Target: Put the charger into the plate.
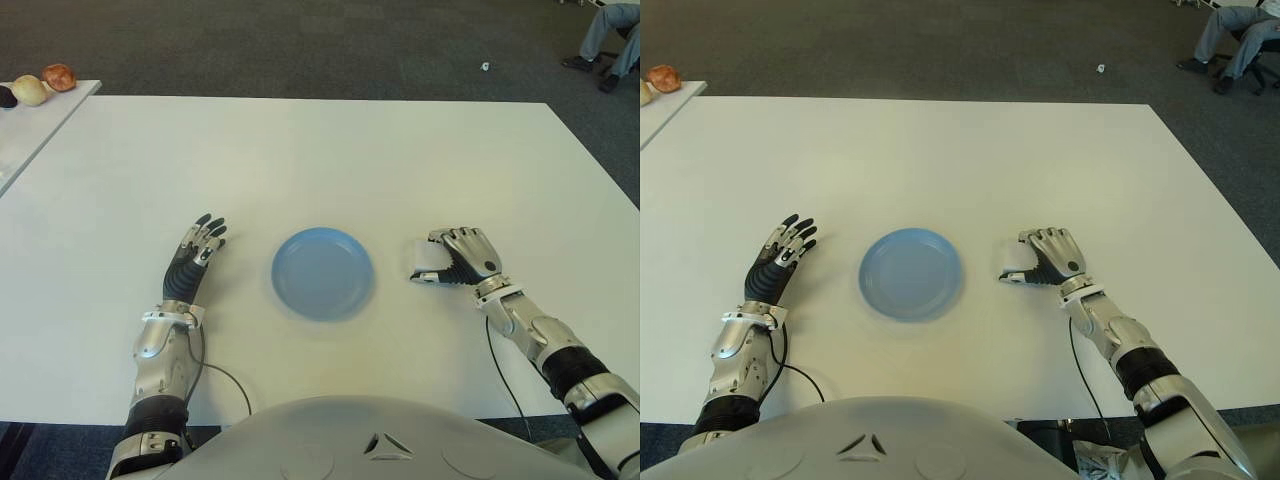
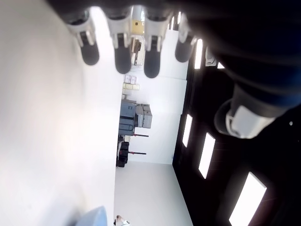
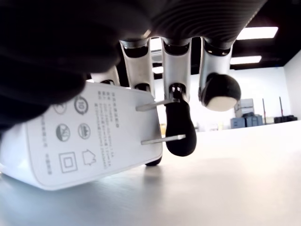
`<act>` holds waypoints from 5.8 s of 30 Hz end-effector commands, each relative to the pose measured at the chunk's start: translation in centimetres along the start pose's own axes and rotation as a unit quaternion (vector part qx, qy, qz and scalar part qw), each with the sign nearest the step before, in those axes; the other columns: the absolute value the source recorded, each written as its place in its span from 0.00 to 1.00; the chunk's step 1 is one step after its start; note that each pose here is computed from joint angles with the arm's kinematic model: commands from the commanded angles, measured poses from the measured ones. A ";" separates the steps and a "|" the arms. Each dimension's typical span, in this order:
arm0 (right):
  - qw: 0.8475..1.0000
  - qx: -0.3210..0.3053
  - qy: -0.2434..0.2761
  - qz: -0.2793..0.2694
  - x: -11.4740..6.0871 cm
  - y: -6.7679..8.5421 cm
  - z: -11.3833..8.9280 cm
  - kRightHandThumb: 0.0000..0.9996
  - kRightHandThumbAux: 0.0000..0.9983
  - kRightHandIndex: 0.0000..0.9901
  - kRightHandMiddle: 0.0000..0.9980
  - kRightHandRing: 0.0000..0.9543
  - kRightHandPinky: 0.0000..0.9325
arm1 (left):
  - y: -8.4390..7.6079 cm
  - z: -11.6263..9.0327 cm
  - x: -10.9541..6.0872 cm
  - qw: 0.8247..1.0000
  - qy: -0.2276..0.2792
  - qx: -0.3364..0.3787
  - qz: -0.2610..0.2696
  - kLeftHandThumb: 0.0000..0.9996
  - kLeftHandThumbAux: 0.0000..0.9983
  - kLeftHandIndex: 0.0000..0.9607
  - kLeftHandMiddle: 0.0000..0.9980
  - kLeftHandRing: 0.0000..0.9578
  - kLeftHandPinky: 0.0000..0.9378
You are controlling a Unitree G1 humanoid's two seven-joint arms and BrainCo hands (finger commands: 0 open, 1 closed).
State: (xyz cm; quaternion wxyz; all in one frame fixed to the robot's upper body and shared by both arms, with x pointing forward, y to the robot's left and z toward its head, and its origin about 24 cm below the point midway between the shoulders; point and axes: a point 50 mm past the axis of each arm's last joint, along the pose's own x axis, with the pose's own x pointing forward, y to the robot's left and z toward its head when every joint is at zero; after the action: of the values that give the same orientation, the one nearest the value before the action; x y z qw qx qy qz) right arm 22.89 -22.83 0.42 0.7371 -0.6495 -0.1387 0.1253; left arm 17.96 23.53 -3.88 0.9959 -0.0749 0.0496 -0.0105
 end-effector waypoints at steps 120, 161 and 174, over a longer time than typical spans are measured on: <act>0.983 0.172 -0.058 0.035 8.2 -0.4 16.1 1.00 0.64 0.85 0.90 0.93 0.95 | -1.6 -5.6 -3.1 0.990 0.127 -0.054 0.013 0.00 0.49 0.10 0.13 0.10 0.10; 0.981 0.126 -0.106 0.098 7.1 -1.7 14.4 0.28 0.13 0.00 0.00 0.00 0.00 | -1.1 -5.3 -3.2 0.991 0.128 -0.046 0.013 0.00 0.49 0.07 0.14 0.12 0.10; 0.980 0.140 -0.105 0.095 6.8 -2.2 14.3 0.29 0.10 0.00 0.00 0.00 0.00 | -1.2 -5.4 -3.2 0.990 0.129 -0.051 0.013 0.00 0.49 0.07 0.15 0.13 0.09</act>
State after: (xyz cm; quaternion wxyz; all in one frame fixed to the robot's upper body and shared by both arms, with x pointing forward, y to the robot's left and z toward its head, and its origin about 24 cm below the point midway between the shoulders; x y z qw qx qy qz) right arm 24.14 -7.32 4.67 0.7845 -0.5379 -0.1399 0.2751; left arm 18.48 23.03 -4.12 0.9964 -0.0709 0.0427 -0.0178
